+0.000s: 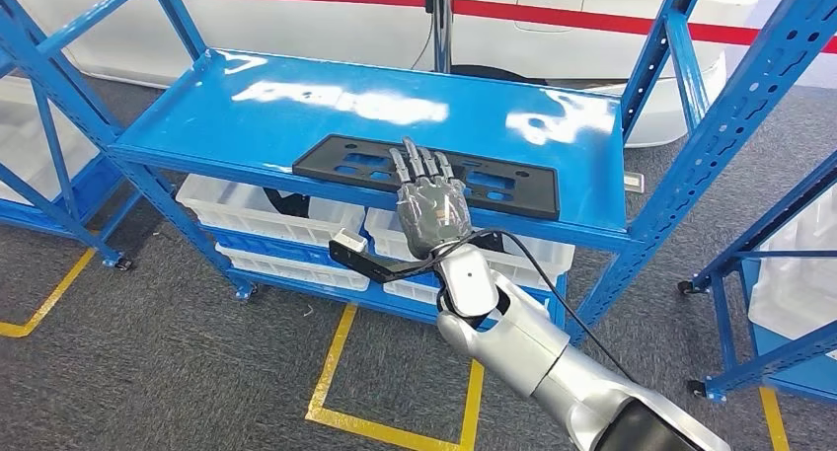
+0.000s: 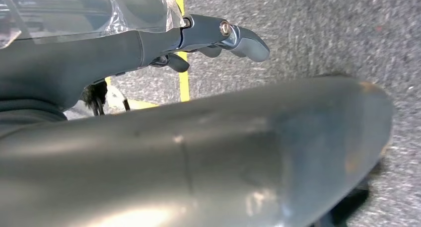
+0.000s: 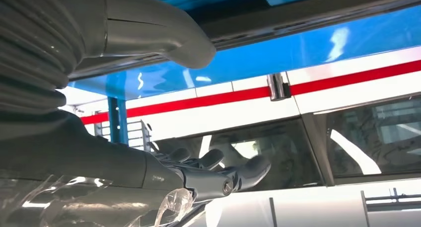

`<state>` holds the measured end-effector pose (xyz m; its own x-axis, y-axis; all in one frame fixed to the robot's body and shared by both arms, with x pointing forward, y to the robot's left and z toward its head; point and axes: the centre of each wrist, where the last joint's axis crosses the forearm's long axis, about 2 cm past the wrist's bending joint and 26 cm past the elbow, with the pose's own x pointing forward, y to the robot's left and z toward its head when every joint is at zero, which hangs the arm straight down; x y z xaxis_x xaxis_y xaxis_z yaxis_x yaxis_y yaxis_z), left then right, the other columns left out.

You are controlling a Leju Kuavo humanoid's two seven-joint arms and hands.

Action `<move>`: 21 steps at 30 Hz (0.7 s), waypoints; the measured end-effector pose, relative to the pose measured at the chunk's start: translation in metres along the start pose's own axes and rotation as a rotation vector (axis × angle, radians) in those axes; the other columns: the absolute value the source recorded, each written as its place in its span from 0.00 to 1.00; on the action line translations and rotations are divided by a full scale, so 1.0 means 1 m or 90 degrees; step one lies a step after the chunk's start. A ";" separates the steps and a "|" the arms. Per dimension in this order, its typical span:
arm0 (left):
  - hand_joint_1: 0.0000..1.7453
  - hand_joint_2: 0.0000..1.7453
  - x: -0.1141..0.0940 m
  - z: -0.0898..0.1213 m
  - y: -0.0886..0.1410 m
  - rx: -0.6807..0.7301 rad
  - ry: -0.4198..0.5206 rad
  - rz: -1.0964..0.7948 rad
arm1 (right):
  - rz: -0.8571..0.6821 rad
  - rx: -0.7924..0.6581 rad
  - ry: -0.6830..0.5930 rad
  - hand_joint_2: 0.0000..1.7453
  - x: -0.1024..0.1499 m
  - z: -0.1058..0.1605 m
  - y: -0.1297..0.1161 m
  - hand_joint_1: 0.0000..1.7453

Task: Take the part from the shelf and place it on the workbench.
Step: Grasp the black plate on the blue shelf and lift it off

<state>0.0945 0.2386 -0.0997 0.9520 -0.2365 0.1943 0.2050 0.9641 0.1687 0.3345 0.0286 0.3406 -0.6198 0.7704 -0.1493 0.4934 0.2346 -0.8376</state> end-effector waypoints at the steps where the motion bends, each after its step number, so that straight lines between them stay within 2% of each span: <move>1: 0.00 0.00 0.001 0.000 0.000 0.000 -0.001 0.000 | -0.002 0.008 -0.005 1.00 0.000 0.000 0.000 0.00; 16: 0.00 0.00 0.004 0.000 0.001 -0.005 -0.008 0.005 | -0.053 0.171 -0.122 1.00 0.017 0.001 0.005 0.00; 21: 0.00 0.00 0.004 0.000 0.002 -0.005 -0.010 0.008 | -0.055 0.181 -0.143 1.00 0.027 -0.001 0.002 0.00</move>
<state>0.0984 0.2392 -0.0989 0.9509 -0.2257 0.2118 0.1945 0.9680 0.1584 0.3192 0.0498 0.3355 -0.7856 0.5986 -0.1569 0.2638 0.0946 -0.9599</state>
